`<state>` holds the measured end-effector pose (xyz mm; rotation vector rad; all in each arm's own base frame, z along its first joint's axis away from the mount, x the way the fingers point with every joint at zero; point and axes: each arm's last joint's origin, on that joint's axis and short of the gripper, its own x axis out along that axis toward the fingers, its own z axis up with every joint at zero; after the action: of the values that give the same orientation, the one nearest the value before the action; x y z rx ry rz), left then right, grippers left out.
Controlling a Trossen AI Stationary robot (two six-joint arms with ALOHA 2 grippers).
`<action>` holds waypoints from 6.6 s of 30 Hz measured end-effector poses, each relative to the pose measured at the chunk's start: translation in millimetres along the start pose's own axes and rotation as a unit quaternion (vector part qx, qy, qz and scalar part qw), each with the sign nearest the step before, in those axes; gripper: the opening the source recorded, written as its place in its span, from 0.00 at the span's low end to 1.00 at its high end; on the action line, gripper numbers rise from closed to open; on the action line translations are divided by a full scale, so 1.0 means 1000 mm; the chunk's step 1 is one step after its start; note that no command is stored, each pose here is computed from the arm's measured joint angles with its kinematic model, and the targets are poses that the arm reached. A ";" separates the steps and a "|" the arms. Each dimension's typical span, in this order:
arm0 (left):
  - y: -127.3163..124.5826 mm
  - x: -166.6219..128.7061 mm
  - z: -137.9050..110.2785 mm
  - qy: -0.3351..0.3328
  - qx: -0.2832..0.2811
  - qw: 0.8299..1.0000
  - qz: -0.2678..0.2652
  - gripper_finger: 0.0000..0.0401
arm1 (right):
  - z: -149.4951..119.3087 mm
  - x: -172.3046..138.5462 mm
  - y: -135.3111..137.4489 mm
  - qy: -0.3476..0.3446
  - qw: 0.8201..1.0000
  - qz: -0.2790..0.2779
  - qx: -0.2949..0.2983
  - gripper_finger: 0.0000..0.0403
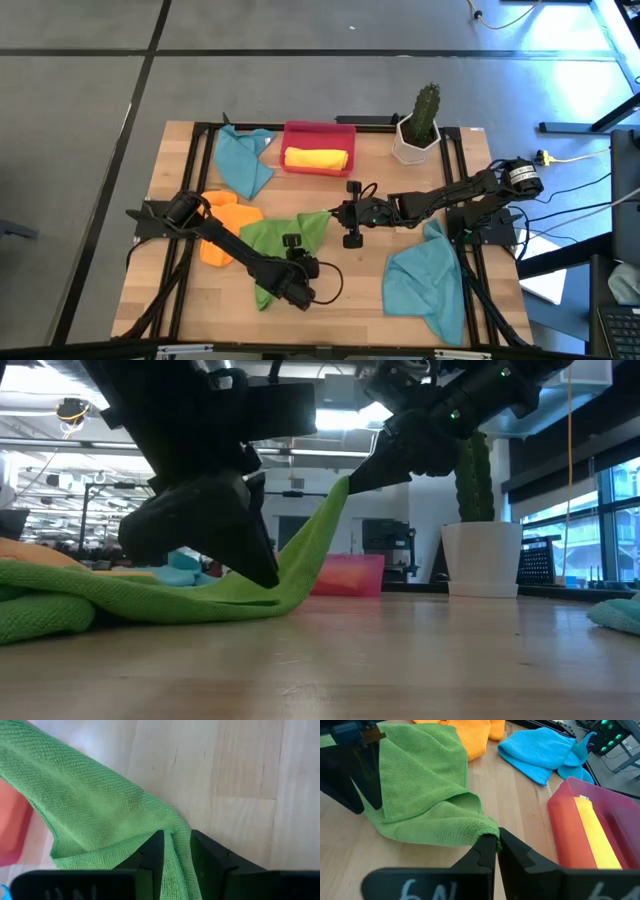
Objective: Roll microfiber towels into tight, uniform cylinder then place into a basket
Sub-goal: Roll the green towel
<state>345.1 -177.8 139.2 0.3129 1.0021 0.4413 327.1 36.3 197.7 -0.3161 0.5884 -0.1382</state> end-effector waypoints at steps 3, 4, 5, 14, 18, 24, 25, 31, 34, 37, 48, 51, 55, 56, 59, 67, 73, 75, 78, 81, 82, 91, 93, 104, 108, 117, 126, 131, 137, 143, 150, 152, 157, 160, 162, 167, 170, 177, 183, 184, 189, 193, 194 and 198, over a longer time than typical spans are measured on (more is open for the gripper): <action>0.001 0.002 0.000 0.003 -0.001 1.000 0.000 0.21 | 0.000 0.000 0.000 0.000 1.000 0.000 0.000 0.05; 0.001 0.003 0.000 0.004 -0.002 1.000 0.000 0.21 | 0.000 0.000 0.000 0.000 1.000 0.000 0.000 0.05; 0.002 0.005 0.000 0.006 -0.003 1.000 0.001 0.21 | 0.000 0.000 0.000 0.000 1.000 0.000 0.001 0.05; 0.006 0.015 -0.006 0.029 -0.020 0.999 -0.010 0.21 | 0.000 0.000 0.000 0.000 1.000 0.000 0.002 0.05; 0.006 0.015 -0.005 0.027 -0.022 0.999 -0.014 0.21 | 0.000 0.000 0.000 0.000 1.000 0.000 0.002 0.05; 0.009 0.017 -0.005 0.032 -0.023 0.999 -0.010 0.21 | 0.000 0.000 0.000 -0.001 1.000 0.000 0.002 0.05; 0.010 0.019 -0.005 0.034 -0.025 0.999 -0.008 0.21 | 0.000 0.000 0.000 -0.001 1.000 0.000 0.002 0.05; 0.014 0.023 -0.007 0.043 -0.026 0.999 0.000 0.21 | 0.000 0.000 0.000 -0.001 1.000 0.000 0.002 0.05; 0.014 0.023 -0.007 0.041 -0.025 0.999 0.004 0.21 | 0.000 0.000 0.000 -0.001 1.000 0.000 0.002 0.05; 0.015 0.023 -0.008 0.041 -0.023 0.999 0.008 0.21 | 0.000 0.000 0.000 -0.001 1.000 0.000 0.002 0.05; 0.015 0.023 -0.008 0.042 -0.032 0.999 0.009 0.15 | 0.000 0.000 0.000 -0.001 1.000 0.000 0.002 0.05; 0.015 0.023 -0.008 0.042 -0.032 0.999 0.009 0.09 | 0.000 0.000 0.000 -0.001 1.000 0.000 0.002 0.05; 0.014 0.022 -0.008 0.026 -0.021 0.999 0.030 0.01 | 0.000 0.000 0.000 -0.001 1.000 0.000 0.002 0.05; 0.013 0.020 -0.008 0.020 -0.014 0.999 0.036 0.01 | 0.000 0.000 0.000 -0.001 1.000 0.000 0.002 0.05; 0.008 0.012 -0.011 0.004 0.004 0.999 0.052 0.00 | 0.000 0.000 0.000 0.000 1.000 0.000 0.001 0.05; 0.002 -0.038 -0.007 -0.049 0.022 0.990 0.131 0.00 | 0.001 0.000 0.001 -0.003 1.000 0.000 -0.002 0.04; -0.002 -0.078 -0.002 -0.124 0.017 0.975 0.182 0.00 | 0.010 -0.013 0.008 -0.024 0.999 -0.023 -0.009 0.01; -0.001 -0.086 -0.004 -0.143 0.022 0.969 0.198 0.00 | 0.015 -0.021 0.011 -0.034 0.999 -0.032 -0.016 0.01; 0.004 -0.096 -0.006 -0.150 0.033 0.964 0.218 0.00 | 0.022 -0.036 0.015 -0.050 0.997 -0.047 -0.021 0.02; 0.014 -0.106 -0.005 -0.147 0.030 0.960 0.236 0.00 | 0.029 -0.051 0.016 -0.063 0.995 -0.065 -0.032 0.02; 0.018 -0.109 -0.005 -0.146 0.027 0.959 0.242 0.00 | 0.030 -0.056 0.016 -0.066 0.995 -0.072 -0.035 0.02; 0.064 -0.139 0.017 -0.214 0.010 0.939 0.269 0.00 | 0.044 -0.096 -0.002 -0.100 0.986 -0.130 -0.040 0.02; 0.081 -0.148 0.021 -0.229 -0.014 0.934 0.274 0.00 | 0.047 -0.105 -0.007 -0.111 0.984 -0.135 -0.037 0.01; 0.152 -0.182 0.026 -0.237 -0.124 0.929 0.257 0.00 | 0.057 -0.150 -0.031 -0.173 0.973 -0.151 -0.016 0.01; 0.154 -0.191 0.023 -0.224 -0.150 0.938 0.216 0.00 | 0.058 -0.161 -0.032 -0.191 0.972 -0.140 -0.014 0.01; 0.115 -0.221 0.022 -0.279 -0.144 0.941 0.122 0.00 | 0.066 -0.177 -0.009 -0.252 0.968 -0.011 -0.020 0.01; 0.087 -0.262 0.038 -0.355 -0.130 0.924 0.053 0.00 | 0.086 -0.207 0.007 -0.314 0.944 0.097 0.009 0.01; 0.090 -0.267 0.036 -0.361 -0.123 0.922 0.065 0.00 | 0.086 -0.208 0.008 -0.301 0.946 0.113 0.046 0.01; 0.101 -0.249 0.023 -0.321 -0.139 0.934 0.067 0.00 | 0.066 -0.188 -0.003 -0.179 0.982 0.032 0.059 0.01; 0.107 -0.196 -0.006 -0.217 -0.171 0.957 0.088 0.00 | 0.034 -0.152 -0.006 -0.054 0.998 -0.012 0.029 0.02; 0.105 -0.138 -0.037 -0.147 -0.165 0.964 0.145 0.00 | -0.008 -0.104 -0.011 0.035 0.997 -0.059 0.019 0.02; 0.108 -0.124 -0.044 -0.126 -0.163 0.965 0.162 0.00 | -0.016 -0.094 -0.016 0.042 0.996 -0.073 0.018 0.02; 0.122 -0.094 -0.053 -0.076 -0.157 0.963 0.206 0.00 | -0.021 -0.082 -0.035 0.048 0.993 -0.110 0.011 0.02; 0.134 -0.079 -0.053 -0.050 -0.153 0.959 0.233 0.00 | -0.020 -0.079 -0.048 0.039 0.991 -0.131 0.010 0.02; 0.141 -0.072 -0.051 -0.034 -0.143 0.958 0.245 0.00 | -0.019 -0.078 -0.053 0.032 0.990 -0.134 0.008 0.02; 0.149 -0.064 -0.046 -0.015 -0.118 0.960 0.253 0.00 | -0.019 -0.076 -0.057 0.025 0.993 -0.115 0.015 0.02; 0.143 -0.065 -0.045 -0.023 -0.124 0.963 0.239 0.00 | -0.018 -0.077 -0.053 0.024 0.994 -0.102 0.010 0.02; 0.111 -0.083 -0.047 -0.073 -0.118 0.976 0.166 0.00 | -0.015 -0.081 -0.035 0.010 0.998 -0.064 0.003 0.02; 0.099 -0.086 -0.049 -0.117 -0.132 0.973 0.151 0.00 | -0.015 -0.081 -0.037 0.012 0.998 -0.068 0.007 0.02; 0.097 -0.083 -0.050 -0.120 -0.130 0.973 0.149 0.00 | -0.015 -0.080 -0.038 0.013 0.997 -0.070 0.008 0.02; 0.096 -0.059 -0.064 -0.109 -0.104 0.976 0.155 0.00 | -0.017 -0.078 -0.045 0.018 0.996 -0.082 0.012 0.02; 0.113 -0.045 -0.069 -0.086 -0.109 0.974 0.180 0.00 | -0.018 -0.076 -0.058 0.017 0.994 -0.105 -0.006 0.02; 0.119 -0.044 -0.068 -0.084 -0.118 0.972 0.184 0.00 | -0.018 -0.075 -0.063 0.016 0.993 -0.114 0.000 0.02; 0.137 -0.042 -0.062 -0.081 -0.132 0.974 0.166 0.00 | -0.022 -0.072 -0.079 0.021 0.992 -0.126 0.019 0.02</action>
<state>243.2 -76.5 200.1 0.2715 0.7201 0.8321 252.3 -28.4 244.3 -0.3513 0.5849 -0.3993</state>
